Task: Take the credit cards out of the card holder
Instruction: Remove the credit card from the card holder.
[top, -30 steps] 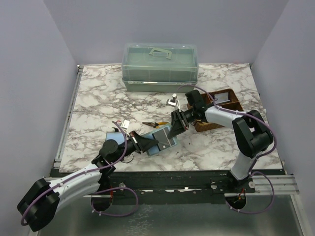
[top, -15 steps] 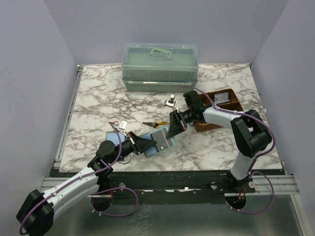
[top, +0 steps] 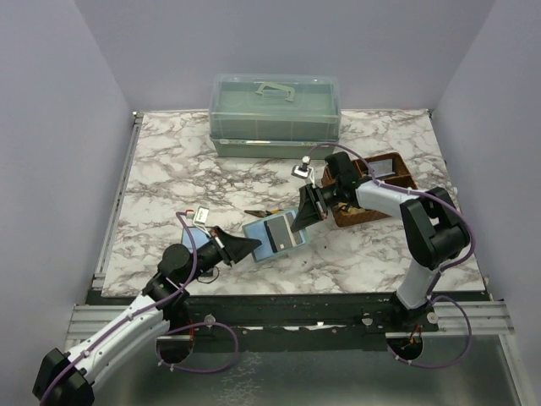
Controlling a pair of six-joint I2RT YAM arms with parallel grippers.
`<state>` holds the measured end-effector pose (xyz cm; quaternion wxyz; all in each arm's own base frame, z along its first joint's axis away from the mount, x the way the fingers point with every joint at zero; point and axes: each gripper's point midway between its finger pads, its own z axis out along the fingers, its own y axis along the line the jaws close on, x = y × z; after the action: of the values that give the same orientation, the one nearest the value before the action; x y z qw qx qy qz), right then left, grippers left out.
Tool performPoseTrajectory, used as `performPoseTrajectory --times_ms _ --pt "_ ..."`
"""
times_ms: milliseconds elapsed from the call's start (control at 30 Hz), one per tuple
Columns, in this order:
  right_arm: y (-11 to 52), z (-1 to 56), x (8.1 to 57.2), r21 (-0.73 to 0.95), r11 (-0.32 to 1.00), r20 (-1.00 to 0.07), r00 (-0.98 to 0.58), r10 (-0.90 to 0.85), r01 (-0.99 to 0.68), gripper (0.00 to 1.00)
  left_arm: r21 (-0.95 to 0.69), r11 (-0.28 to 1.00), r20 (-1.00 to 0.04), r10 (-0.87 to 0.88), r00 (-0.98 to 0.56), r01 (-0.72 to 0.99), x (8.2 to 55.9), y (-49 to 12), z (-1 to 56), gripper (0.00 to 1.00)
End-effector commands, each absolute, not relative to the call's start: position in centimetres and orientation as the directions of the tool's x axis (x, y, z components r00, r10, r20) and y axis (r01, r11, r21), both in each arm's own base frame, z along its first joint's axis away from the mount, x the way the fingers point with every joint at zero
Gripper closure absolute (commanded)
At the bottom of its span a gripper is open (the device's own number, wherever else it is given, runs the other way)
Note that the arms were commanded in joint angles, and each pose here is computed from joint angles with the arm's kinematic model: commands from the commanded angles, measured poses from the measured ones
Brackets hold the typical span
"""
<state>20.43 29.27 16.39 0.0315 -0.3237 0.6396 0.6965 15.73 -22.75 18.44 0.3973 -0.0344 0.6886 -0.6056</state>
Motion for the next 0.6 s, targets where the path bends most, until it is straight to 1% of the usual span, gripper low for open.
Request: performPoseTrajectory --times_ms 0,33,100,133,200,500,567 --pt "29.2 16.5 20.0 0.876 -0.187 -0.483 -0.791 -0.377 -0.446 1.0 -0.864 0.252 -0.5 -0.534 -0.682 0.437 16.1 -23.0 19.0 1.0" --pt "29.2 16.5 20.0 0.876 -0.188 -0.482 -0.791 -0.377 -0.444 1.0 -0.866 0.249 -0.496 -0.534 -0.685 0.433 16.1 -23.1 19.2 1.0" --pt "29.2 16.4 20.0 0.878 -0.186 -0.478 -0.793 -0.378 -0.44 1.0 -0.866 0.249 -0.497 -0.524 -0.691 0.434 16.3 -23.4 19.4 0.8" --pt "29.2 16.3 20.0 0.878 -0.185 -0.477 -0.793 -0.378 -0.441 1.0 -0.866 0.245 -0.497 -0.521 -0.694 0.436 16.4 -23.6 19.6 0.74" --pt "29.2 16.3 20.1 0.88 -0.18 -0.475 -0.795 -0.378 -0.44 1.0 -0.865 0.237 -0.497 -0.516 -0.698 0.442 16.6 -23.9 19.8 0.67" --pt "29.2 16.2 20.1 0.88 -0.177 -0.473 -0.796 -0.377 -0.44 1.0 -0.875 0.222 -0.48 -0.518 -0.708 0.43 17.1 -24.5 19.9 0.54" --pt "29.3 16.2 20.1 0.881 -0.177 -0.472 -0.796 -0.378 -0.439 1.0 -0.877 0.219 -0.476 -0.524 -0.707 0.428 17.1 -24.4 20.0 0.53"
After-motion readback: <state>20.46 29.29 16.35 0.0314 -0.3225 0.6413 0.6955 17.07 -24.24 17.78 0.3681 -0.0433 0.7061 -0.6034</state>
